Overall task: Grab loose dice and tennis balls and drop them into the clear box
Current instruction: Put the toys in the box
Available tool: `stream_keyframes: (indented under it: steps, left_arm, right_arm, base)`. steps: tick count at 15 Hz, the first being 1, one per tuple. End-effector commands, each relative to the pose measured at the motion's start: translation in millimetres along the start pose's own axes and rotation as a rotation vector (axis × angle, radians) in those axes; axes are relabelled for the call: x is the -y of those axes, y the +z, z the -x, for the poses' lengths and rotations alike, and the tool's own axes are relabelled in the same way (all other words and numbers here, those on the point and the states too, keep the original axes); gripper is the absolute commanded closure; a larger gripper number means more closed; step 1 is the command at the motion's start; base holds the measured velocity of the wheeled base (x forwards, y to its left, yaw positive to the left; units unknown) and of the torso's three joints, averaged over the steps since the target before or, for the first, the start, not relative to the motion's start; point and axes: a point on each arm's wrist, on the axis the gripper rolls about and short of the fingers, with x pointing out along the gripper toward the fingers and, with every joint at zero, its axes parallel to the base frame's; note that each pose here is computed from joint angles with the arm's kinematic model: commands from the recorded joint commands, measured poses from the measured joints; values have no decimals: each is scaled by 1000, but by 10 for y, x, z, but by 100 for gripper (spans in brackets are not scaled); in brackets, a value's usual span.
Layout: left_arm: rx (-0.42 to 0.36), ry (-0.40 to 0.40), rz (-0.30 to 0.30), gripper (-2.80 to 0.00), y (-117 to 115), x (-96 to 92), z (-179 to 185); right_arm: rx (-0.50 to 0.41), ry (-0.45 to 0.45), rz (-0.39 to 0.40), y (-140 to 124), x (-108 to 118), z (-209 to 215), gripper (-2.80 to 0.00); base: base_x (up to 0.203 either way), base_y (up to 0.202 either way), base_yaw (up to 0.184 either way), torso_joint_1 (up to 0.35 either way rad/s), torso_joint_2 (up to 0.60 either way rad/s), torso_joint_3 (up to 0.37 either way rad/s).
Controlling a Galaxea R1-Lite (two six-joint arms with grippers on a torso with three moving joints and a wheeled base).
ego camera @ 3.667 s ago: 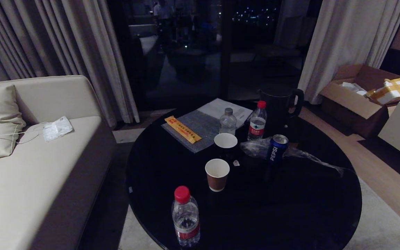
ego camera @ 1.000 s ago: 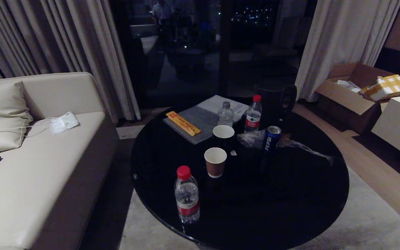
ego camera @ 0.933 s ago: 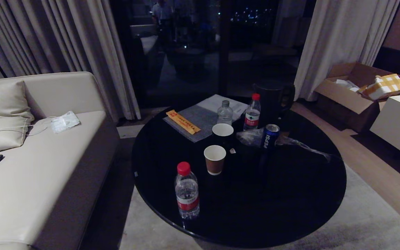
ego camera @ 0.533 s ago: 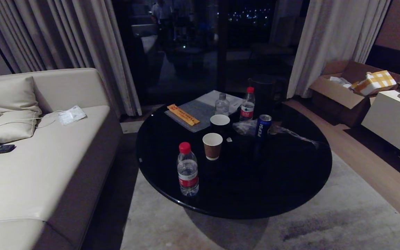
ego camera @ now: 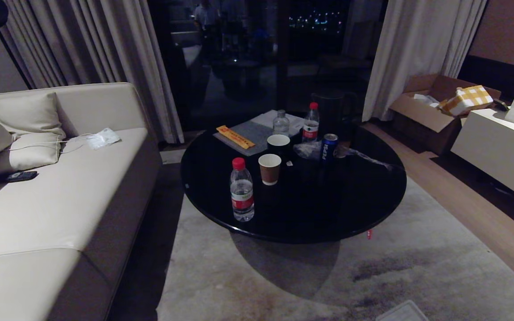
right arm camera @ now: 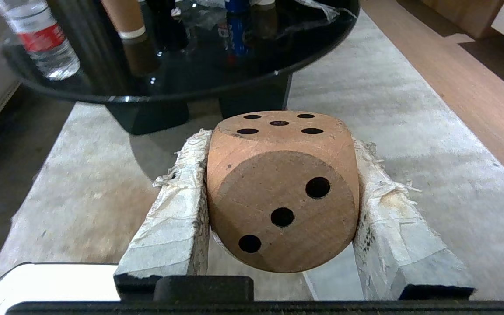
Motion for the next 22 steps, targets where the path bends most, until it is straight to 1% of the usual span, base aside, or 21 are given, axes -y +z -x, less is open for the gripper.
stream_keyframes:
  steps: [1, 17, 18, 22]
  left_arm:
    - [-3, 0, 0, 0, -4, 0, -2]
    - [-3, 0, 1, 0, -4, 0, -2]
    - [-3, 0, 0, 0, -4, 0, -2]
    - [-3, 0, 1, 0, -4, 0, -2]
  right_arm:
    - [-4, 1, 0, -1, 0, -2, 0]
    - [-3, 0, 1, 0, 0, -2, 0]
    - [-2, 0, 1, 0, 0, -1, 0]
    - [-3, 0, 1, -1, 0, -2, 0]
  base:
    - [-187, 0, -2, 2, -1, 5]
    - [-184, 0, -1, 2, 4, 3]
    - [-138, 0, 3, 2, 2, 2]
    - [0, 0, 0, 0, 0, 0]
